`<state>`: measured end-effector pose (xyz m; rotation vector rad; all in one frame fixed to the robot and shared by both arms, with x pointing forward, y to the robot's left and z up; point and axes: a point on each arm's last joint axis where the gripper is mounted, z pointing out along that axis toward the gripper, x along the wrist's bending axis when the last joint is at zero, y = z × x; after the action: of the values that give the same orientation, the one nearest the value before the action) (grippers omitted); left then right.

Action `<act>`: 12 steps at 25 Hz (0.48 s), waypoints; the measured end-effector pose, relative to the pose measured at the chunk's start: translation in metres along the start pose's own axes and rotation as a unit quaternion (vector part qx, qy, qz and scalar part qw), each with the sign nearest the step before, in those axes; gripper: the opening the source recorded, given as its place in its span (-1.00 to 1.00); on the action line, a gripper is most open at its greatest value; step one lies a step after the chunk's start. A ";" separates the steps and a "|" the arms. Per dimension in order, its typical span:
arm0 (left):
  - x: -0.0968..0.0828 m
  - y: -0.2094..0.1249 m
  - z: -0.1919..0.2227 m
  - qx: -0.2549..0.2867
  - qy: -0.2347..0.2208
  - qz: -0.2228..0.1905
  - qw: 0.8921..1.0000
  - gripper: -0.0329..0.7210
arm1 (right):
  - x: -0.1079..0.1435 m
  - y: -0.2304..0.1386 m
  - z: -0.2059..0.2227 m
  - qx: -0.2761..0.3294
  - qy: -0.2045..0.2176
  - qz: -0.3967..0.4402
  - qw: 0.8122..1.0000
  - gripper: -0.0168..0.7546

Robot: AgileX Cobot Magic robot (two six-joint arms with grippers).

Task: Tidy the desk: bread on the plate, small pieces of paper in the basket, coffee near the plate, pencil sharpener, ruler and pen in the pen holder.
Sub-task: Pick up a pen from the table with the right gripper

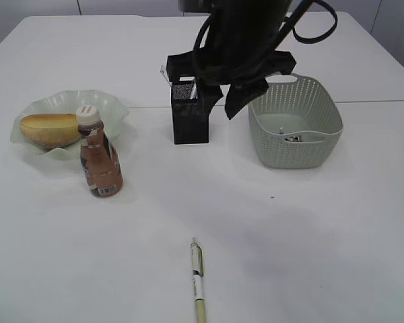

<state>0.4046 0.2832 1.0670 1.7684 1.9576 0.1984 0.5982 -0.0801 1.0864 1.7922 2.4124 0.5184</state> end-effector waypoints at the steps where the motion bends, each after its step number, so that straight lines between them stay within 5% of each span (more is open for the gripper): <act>1: 0.000 0.000 0.000 0.000 0.000 0.000 1.000 0.42 | 0.001 -0.001 0.001 0.005 0.009 0.012 1.000 -0.14; 5: 0.000 0.001 0.000 -0.003 0.000 0.000 1.000 0.42 | 0.006 -0.014 0.018 0.052 0.037 0.062 0.996 -0.14; 12: 0.000 0.002 0.000 -0.009 0.000 0.000 1.000 0.42 | 0.018 -0.070 0.070 0.168 -0.017 0.092 0.981 -0.14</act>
<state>0.4061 0.2834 1.0677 1.7566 1.9496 0.2160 0.5482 -0.0660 1.0001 2.1496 2.4409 0.0914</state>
